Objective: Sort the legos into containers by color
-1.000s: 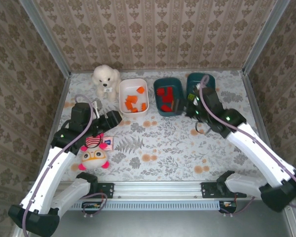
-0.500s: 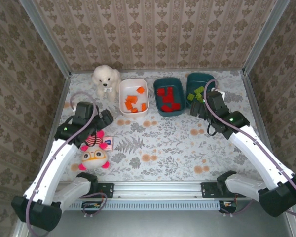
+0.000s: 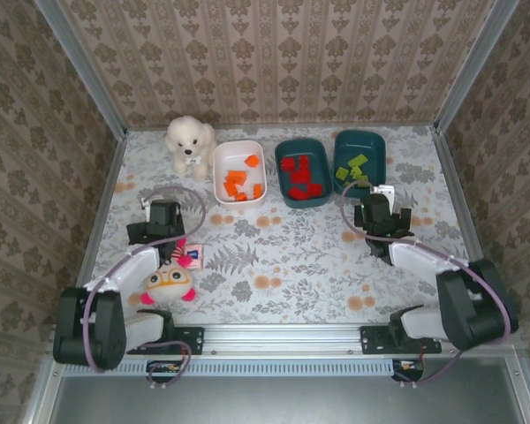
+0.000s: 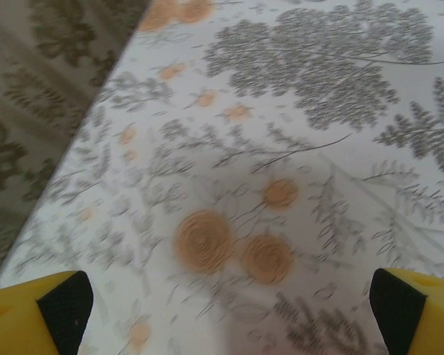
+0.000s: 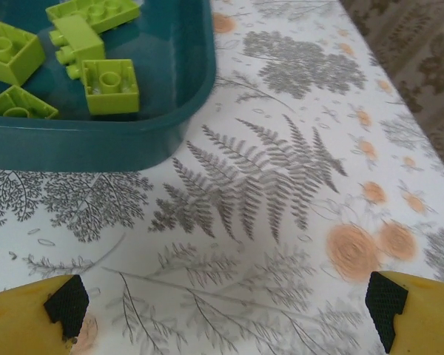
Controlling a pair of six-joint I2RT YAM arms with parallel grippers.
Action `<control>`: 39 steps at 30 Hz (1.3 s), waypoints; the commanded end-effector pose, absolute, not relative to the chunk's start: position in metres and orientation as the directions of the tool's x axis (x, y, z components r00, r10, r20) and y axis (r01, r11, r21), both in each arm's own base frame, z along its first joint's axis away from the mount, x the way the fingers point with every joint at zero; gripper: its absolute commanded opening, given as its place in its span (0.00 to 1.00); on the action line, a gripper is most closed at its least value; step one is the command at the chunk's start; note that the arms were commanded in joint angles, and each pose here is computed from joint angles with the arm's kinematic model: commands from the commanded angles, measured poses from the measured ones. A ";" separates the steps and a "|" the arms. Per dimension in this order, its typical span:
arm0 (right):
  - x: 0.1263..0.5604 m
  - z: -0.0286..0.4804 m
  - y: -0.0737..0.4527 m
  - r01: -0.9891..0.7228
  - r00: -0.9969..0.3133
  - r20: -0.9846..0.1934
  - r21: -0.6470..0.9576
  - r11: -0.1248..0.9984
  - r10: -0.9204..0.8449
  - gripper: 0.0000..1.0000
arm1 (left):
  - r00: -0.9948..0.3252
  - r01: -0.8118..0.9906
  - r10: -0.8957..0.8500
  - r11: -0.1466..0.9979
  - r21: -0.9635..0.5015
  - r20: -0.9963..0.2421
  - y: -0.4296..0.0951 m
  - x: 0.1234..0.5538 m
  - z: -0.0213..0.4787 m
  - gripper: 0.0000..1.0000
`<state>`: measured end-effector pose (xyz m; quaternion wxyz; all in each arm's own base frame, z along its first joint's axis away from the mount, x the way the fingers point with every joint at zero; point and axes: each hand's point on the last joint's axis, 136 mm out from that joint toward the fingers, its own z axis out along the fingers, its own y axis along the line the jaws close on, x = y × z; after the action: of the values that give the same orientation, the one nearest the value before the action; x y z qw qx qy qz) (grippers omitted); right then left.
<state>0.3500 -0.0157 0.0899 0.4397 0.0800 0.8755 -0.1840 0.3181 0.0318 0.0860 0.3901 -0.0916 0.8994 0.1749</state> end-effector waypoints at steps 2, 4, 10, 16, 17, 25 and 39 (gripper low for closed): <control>0.403 0.116 -0.002 0.195 -0.431 -0.900 -0.169 0.966 -0.071 1.00 | -0.553 -0.198 0.040 0.964 0.178 -0.832 0.017 0.373 0.102 1.00; 0.414 0.113 -0.007 0.196 -0.439 -0.896 -0.164 0.967 -0.063 1.00 | -0.533 -0.178 0.039 0.971 0.158 -0.845 0.016 0.387 0.101 1.00; 0.396 0.108 -0.014 0.177 -0.345 -0.938 -0.056 0.983 0.009 1.00 | -0.442 -0.100 0.062 0.988 0.118 -0.895 0.017 0.406 0.098 1.00; 0.367 0.110 -0.025 0.222 -0.161 -0.986 0.003 0.975 0.040 1.00 | -0.300 -0.123 0.053 0.988 0.094 -0.953 0.018 0.386 0.099 1.00; 0.369 0.108 -0.026 0.233 -0.193 -0.980 0.002 0.973 0.048 1.00 | -0.308 -0.118 0.064 0.987 0.105 -0.949 0.018 0.393 0.100 1.00; 0.393 0.101 -0.026 0.231 -0.308 -0.950 -0.030 0.973 0.044 1.00 | -0.346 -0.114 0.067 0.987 0.113 -0.936 0.016 0.395 0.096 1.00; 0.394 0.101 -0.025 0.229 -0.310 -0.950 -0.030 0.973 0.044 1.00 | -0.340 -0.115 0.070 0.987 0.115 -0.938 0.016 0.395 0.097 1.00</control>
<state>0.3935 -0.0270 0.0998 0.5807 0.0850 0.8048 -0.0885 0.3888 0.0207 0.0842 0.5556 -0.0248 0.8269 0.0833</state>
